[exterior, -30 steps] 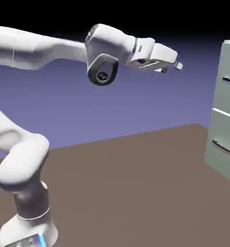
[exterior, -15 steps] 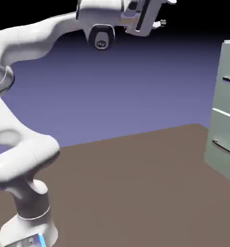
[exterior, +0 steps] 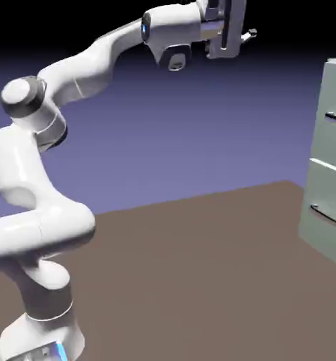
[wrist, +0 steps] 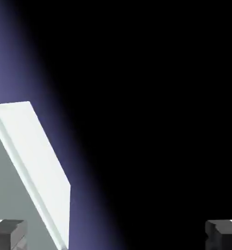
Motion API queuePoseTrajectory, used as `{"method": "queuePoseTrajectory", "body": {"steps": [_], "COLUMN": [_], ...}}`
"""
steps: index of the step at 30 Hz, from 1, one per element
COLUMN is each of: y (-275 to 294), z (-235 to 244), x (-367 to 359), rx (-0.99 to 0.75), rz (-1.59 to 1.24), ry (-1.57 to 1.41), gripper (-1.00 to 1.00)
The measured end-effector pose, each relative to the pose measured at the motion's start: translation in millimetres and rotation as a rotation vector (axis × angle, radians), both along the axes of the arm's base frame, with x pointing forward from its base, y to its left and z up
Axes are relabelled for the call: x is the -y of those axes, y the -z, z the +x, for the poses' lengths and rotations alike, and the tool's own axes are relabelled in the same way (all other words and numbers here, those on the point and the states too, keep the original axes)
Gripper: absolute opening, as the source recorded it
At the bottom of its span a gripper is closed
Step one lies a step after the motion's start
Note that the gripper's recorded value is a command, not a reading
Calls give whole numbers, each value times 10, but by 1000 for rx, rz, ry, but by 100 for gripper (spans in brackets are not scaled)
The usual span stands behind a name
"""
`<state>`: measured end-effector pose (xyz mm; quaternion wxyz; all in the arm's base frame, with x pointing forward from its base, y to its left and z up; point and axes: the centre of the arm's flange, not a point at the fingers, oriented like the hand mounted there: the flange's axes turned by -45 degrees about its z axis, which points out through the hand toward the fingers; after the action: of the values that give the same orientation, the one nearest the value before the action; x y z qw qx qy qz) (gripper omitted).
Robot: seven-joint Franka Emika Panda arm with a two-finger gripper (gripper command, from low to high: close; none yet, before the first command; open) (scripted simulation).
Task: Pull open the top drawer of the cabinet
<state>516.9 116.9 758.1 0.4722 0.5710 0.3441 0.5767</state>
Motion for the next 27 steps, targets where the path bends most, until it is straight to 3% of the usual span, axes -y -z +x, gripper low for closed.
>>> {"method": "queuePoseTrajectory", "body": {"steps": [11, 22, 27], "y": [1059, 2545, 2488], "z": [1266, 2332, 2485], "x": [39, 715, 801], "rx": [-70, -133, -121], "rz": [-236, -333, -333], "ry": [-69, -123, -115], "gripper": [0, 0, 0]}}
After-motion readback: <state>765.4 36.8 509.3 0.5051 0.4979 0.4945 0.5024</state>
